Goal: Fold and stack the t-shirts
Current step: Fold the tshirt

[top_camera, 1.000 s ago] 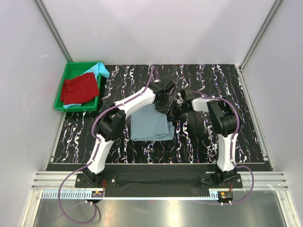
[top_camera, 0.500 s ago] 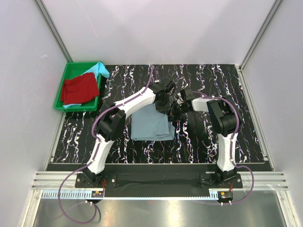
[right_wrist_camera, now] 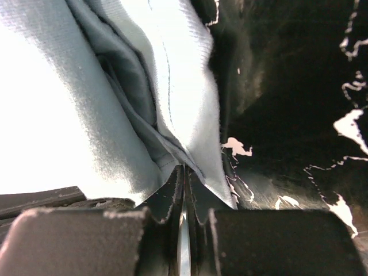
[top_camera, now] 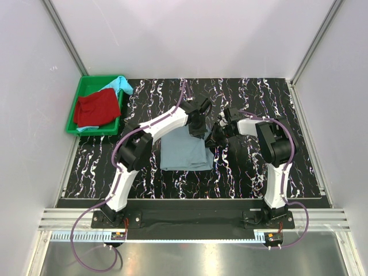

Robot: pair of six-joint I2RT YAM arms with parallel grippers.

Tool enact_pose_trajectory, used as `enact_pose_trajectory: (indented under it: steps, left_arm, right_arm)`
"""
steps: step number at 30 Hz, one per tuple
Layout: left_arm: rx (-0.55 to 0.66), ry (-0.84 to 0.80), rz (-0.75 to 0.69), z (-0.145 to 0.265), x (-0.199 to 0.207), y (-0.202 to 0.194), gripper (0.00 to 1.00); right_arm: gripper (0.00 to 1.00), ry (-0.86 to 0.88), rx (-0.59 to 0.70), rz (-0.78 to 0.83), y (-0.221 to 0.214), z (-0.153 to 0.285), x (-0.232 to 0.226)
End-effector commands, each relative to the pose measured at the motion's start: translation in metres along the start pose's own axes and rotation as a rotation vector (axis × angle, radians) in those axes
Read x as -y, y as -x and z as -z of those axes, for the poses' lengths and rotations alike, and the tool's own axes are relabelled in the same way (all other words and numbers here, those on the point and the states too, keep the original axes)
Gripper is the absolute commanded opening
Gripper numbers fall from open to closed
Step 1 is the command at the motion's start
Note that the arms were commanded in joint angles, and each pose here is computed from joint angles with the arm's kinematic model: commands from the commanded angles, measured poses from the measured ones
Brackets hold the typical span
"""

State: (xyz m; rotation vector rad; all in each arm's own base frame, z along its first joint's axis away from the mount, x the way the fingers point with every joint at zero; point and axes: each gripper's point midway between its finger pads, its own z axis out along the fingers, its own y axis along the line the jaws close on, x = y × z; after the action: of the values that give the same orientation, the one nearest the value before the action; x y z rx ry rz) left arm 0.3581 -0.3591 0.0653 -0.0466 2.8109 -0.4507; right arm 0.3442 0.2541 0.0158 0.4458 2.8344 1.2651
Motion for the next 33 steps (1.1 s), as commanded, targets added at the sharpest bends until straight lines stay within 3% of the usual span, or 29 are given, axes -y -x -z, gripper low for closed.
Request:
enact_pose_trajectory:
  steps: [1, 7, 8, 11, 15, 20, 21, 23, 24, 28, 33]
  left_arm:
    - [0.036, -0.107, 0.001, 0.014, 0.022, 0.014, 0.01]
    - [0.039, -0.149, -0.011, 0.015, 0.03, 0.018, 0.04]
    - [0.04, -0.162, -0.019, 0.016, 0.032, 0.019, 0.15]
    - [0.044, -0.207, -0.051, 0.025, 0.037, 0.021, 0.32]
    - [0.074, -0.261, -0.062, 0.054, 0.041, 0.027, 0.4]
    - [0.118, -0.305, -0.104, 0.096, 0.028, 0.021, 0.42]
    - [0.131, -0.343, -0.112, 0.114, 0.028, 0.019, 0.42]
    - [0.11, -0.317, -0.094, 0.111, 0.002, 0.007, 0.4]
    - [0.119, -0.361, -0.095, 0.128, 0.0, 0.004, 0.4]
    - [0.041, -0.391, -0.068, 0.116, -0.04, -0.031, 0.43]
    - [-0.001, -0.408, -0.076, 0.109, -0.064, -0.057, 0.42]
  right_arm:
    - [0.09, -0.032, 0.01, 0.019, 0.0, 0.001, 0.008]
    - [0.11, -0.034, 0.015, 0.018, 0.002, 0.001, 0.011]
    - [0.11, -0.027, 0.013, 0.018, 0.002, 0.004, 0.009]
    - [0.18, -0.014, 0.049, -0.011, 0.009, 0.026, 0.011]
    - [0.23, -0.019, 0.097, -0.005, 0.015, 0.064, 0.011]
    - [0.34, -0.1, 0.117, 0.07, 0.002, 0.099, 0.018]
    - [0.35, -0.09, 0.122, 0.097, -0.002, 0.105, 0.011]
    - [0.36, -0.059, 0.098, 0.122, -0.014, 0.109, 0.006]
    - [0.41, -0.034, 0.094, 0.142, -0.019, 0.113, -0.001]
    - [0.54, 0.033, -0.017, 0.191, -0.059, 0.101, -0.017]
    - [0.52, 0.036, -0.066, 0.24, -0.083, 0.084, -0.025]
